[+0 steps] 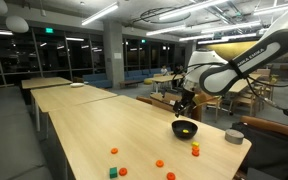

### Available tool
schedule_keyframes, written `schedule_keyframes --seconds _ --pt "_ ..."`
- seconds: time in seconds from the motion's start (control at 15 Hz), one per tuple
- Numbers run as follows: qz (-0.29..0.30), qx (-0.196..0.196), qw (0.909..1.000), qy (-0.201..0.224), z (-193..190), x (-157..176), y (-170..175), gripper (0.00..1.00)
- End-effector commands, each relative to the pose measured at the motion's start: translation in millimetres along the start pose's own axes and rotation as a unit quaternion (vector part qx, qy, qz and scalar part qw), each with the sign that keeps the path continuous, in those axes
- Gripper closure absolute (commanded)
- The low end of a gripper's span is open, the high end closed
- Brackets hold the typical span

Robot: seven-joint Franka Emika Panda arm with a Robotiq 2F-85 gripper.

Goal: Put the two yellow, the green and one orange circle into the bowl.

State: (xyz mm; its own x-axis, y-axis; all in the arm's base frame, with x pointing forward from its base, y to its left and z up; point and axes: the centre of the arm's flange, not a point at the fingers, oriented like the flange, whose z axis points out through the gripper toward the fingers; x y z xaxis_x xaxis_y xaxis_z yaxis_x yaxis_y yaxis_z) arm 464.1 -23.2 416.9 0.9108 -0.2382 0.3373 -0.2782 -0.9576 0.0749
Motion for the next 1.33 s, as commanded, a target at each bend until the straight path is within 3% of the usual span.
schedule_keyframes --seconds 0.0,0.47,0.73,0.93,1.27 --pt "-0.018 0.018 0.9997 0.004 -30 -15 6 0.00" --pt "-0.037 0.034 0.9986 0.017 -57 -32 13 0.00" --pt "-0.019 0.055 0.9965 -0.061 -51 -27 19 0.00" --pt "0.002 0.067 0.9895 -0.128 -41 -34 26 0.00" --pt "0.021 0.069 0.9840 -0.163 -37 -45 30 0.00"
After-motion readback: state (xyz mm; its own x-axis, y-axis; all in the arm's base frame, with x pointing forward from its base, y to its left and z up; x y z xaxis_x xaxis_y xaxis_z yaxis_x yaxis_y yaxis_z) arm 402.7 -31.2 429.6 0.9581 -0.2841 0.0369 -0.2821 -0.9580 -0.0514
